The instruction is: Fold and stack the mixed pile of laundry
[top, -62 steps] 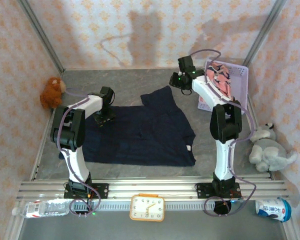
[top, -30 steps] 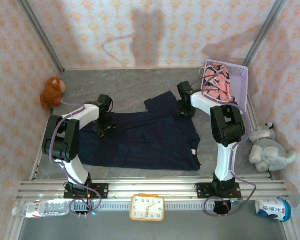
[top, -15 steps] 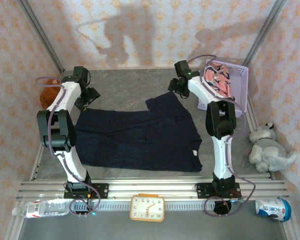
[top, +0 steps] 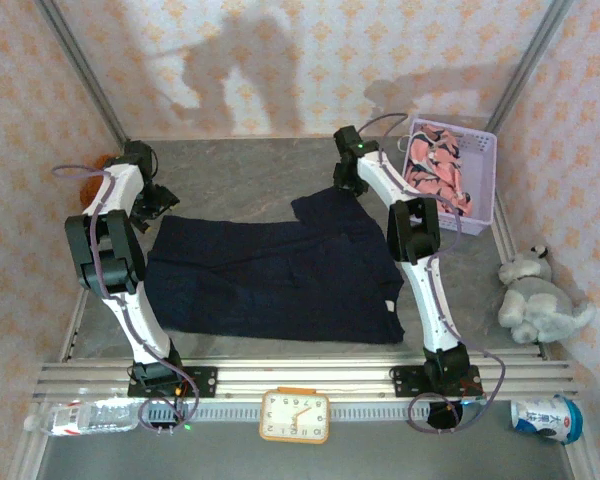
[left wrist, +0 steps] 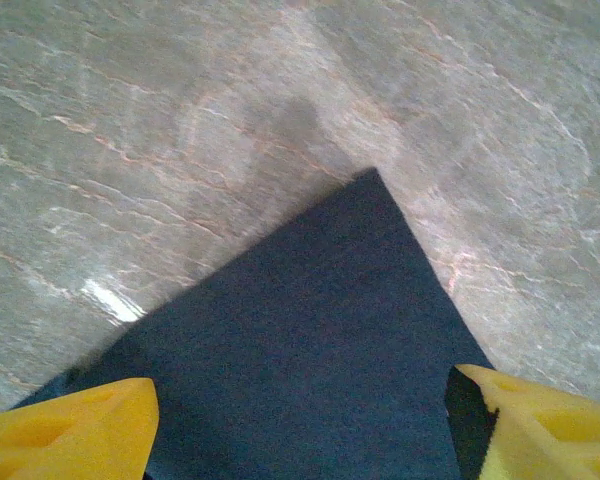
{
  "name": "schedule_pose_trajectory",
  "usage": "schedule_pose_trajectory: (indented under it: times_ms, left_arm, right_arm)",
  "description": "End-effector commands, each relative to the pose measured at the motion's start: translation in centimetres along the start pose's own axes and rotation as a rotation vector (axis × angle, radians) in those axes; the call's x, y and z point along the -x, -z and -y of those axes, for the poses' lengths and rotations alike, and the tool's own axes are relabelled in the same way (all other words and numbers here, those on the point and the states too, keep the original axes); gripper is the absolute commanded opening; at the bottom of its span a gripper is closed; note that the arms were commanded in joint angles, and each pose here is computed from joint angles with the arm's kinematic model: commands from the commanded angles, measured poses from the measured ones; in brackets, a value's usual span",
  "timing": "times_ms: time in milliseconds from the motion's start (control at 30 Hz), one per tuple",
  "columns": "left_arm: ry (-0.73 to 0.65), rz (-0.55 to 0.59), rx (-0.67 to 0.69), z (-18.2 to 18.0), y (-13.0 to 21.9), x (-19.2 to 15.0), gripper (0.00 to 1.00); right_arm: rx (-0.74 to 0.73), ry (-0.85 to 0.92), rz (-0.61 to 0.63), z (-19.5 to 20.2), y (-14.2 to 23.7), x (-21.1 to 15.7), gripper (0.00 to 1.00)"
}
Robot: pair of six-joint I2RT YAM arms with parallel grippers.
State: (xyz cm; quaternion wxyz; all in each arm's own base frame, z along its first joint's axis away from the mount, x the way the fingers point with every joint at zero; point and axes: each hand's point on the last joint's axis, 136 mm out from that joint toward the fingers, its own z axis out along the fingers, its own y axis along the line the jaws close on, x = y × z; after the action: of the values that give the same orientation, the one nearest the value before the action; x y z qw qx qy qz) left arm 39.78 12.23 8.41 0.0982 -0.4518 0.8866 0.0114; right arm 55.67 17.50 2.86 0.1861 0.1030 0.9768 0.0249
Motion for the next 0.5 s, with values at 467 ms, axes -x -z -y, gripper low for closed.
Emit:
schedule_pose_trajectory:
  times_ms: [467]
  left_arm:
    - [0.06,0.02,0.096,-0.2,-4.0,3.5,0.71]
  right_arm:
    - [-0.008,0.036,-0.039,0.0,1.7,-1.1,0.0]
